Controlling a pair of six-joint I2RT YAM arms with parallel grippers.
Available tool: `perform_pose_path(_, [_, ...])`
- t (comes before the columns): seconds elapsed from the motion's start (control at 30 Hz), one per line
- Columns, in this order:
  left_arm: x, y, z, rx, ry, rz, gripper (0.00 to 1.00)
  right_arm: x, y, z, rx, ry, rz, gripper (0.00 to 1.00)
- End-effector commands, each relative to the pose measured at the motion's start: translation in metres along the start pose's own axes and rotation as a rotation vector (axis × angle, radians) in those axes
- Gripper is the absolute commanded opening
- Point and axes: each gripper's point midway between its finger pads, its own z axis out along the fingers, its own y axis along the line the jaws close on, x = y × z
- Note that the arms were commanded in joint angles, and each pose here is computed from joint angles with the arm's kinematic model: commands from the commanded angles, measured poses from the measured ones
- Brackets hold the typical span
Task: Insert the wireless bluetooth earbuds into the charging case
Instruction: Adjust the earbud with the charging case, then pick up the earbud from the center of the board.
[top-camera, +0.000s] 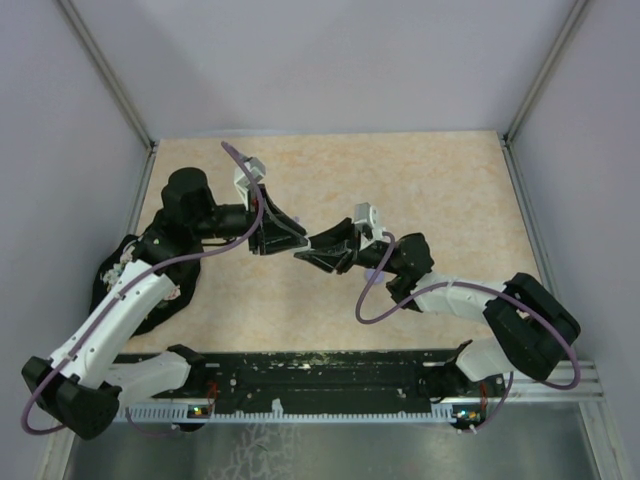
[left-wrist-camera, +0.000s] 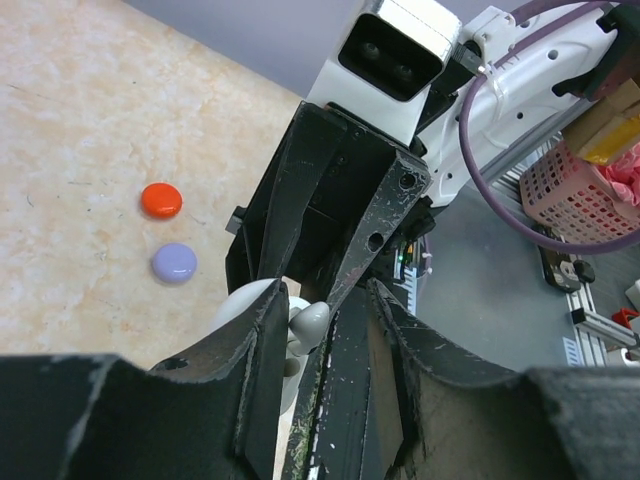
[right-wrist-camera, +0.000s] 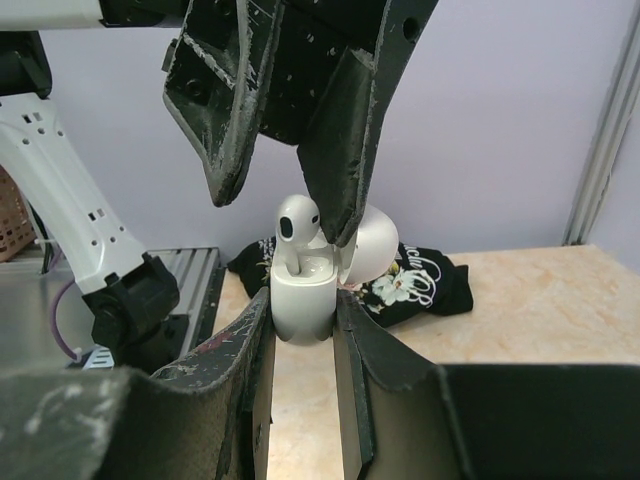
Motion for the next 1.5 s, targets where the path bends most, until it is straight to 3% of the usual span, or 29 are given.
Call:
perform_pose_path(0.0, [-0.005,-0.005,-0.003,0.007,-0.014,0.056,0.43,-0.031,0.005,0.010,-0.052,-0.078,-0.064,0.00])
perform_pose_path(0.3, [-0.008,0.003,-0.003,-0.044,-0.027,0.051,0.48,-0.031,0.002,0.011,-0.047,-0.079,-0.069,0.00])
perform_pose_path(0.57, [-0.036,-0.002,-0.012,-0.111,-0.100,0.097,0.53,-0.023,-0.016,-0.005,0.045,-0.072,-0.076,0.00])
perform_pose_path(0.83, [-0.013,0.077,-0.044,-0.600,-0.079,-0.035,0.57,-0.004,-0.044,-0.040,0.257,-0.001,-0.132,0.00])
perform_pose_path(1.03, [0.030,0.136,-0.069,-0.903,0.020,-0.133,0.58,0.010,-0.050,-0.061,0.331,0.090,-0.192,0.00])
perform_pose_path(1.27, [0.084,0.200,-0.095,-1.116,0.180,-0.230,0.58,0.014,-0.053,-0.073,0.368,0.153,-0.234,0.00])
perform_pose_path(1.47, [0.119,0.252,-0.115,-1.172,0.283,-0.339,0.55,0.017,-0.058,-0.074,0.377,0.186,-0.263,0.00])
